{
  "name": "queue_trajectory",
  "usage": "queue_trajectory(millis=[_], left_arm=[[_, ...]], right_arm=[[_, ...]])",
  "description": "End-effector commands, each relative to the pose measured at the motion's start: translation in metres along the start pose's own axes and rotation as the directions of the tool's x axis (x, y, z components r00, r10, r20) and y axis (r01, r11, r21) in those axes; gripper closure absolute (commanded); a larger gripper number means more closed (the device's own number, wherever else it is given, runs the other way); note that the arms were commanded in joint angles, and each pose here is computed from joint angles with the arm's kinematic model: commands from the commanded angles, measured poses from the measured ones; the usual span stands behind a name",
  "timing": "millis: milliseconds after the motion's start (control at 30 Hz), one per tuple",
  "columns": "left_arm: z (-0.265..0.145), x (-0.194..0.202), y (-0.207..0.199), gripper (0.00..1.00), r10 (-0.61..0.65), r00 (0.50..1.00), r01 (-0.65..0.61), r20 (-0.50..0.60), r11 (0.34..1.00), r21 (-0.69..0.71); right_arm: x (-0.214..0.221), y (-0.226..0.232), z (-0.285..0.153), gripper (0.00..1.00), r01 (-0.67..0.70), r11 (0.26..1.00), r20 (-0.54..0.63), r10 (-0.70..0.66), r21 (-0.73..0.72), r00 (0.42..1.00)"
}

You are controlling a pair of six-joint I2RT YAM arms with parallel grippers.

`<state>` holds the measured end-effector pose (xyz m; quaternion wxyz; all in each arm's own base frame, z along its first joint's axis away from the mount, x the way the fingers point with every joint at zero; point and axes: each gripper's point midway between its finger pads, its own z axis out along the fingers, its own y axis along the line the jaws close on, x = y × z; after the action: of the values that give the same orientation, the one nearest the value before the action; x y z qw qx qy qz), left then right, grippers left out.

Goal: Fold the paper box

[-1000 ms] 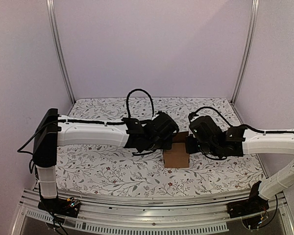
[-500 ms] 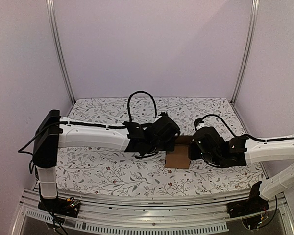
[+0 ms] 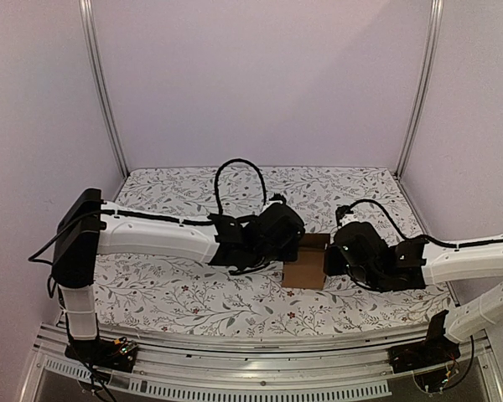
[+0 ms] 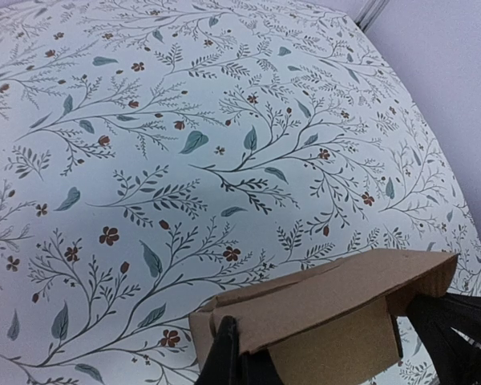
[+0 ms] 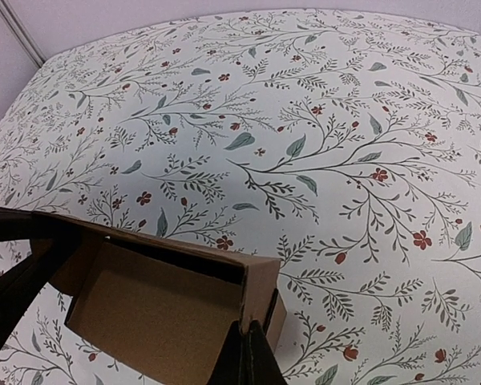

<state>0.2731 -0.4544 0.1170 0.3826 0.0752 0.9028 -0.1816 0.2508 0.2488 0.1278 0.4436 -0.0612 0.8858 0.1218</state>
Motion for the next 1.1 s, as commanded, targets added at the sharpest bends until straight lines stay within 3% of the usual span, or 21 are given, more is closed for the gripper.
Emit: queue_trajectory(millis=[0, 433, 567, 633, 700, 867, 1067], left_arm=[[0.005, 0.157, 0.086, 1.0, 0.178, 0.86, -0.291, -0.478, 0.941, -0.173], [-0.002, 0.174, 0.091, 1.0, 0.208, 0.833, -0.343, -0.513, 0.922, -0.182], [-0.002, 0.177, 0.092, 1.0, 0.212, 0.827, -0.351, -0.521, 0.919, -0.182], [-0.002, 0.177, 0.09, 1.0, 0.219, 0.826, -0.355, -0.519, 0.918, -0.179], [-0.002, 0.177, 0.089, 1.0, 0.223, 0.825, -0.359, -0.52, 0.917, -0.176], [-0.001, 0.177, 0.088, 1.0, 0.228, 0.823, -0.363, -0.52, 0.915, -0.174], [0.0, 0.178, 0.086, 1.0, 0.236, 0.82, -0.37, -0.522, 0.913, -0.169]], right_arm=[[0.061, -0.01, -0.001, 1.0, 0.089, 0.996, -0.199, -0.091, -0.018, 0.976], [0.067, -0.007, -0.007, 1.0, 0.065, 0.998, -0.206, -0.069, -0.026, 0.976], [0.044, -0.004, -0.018, 0.87, 0.074, 0.997, -0.165, -0.079, -0.034, 0.983], [0.032, -0.004, -0.025, 0.7, 0.087, 0.996, -0.143, -0.091, -0.035, 0.986], [0.02, -0.007, -0.033, 0.6, 0.109, 0.994, -0.119, -0.111, -0.024, 0.987], [-0.016, -0.014, -0.054, 0.53, 0.128, 0.992, -0.02, -0.127, 0.006, 0.992], [-0.039, -0.012, -0.054, 0.54, 0.13, 0.991, 0.014, -0.13, 0.025, 0.991]])
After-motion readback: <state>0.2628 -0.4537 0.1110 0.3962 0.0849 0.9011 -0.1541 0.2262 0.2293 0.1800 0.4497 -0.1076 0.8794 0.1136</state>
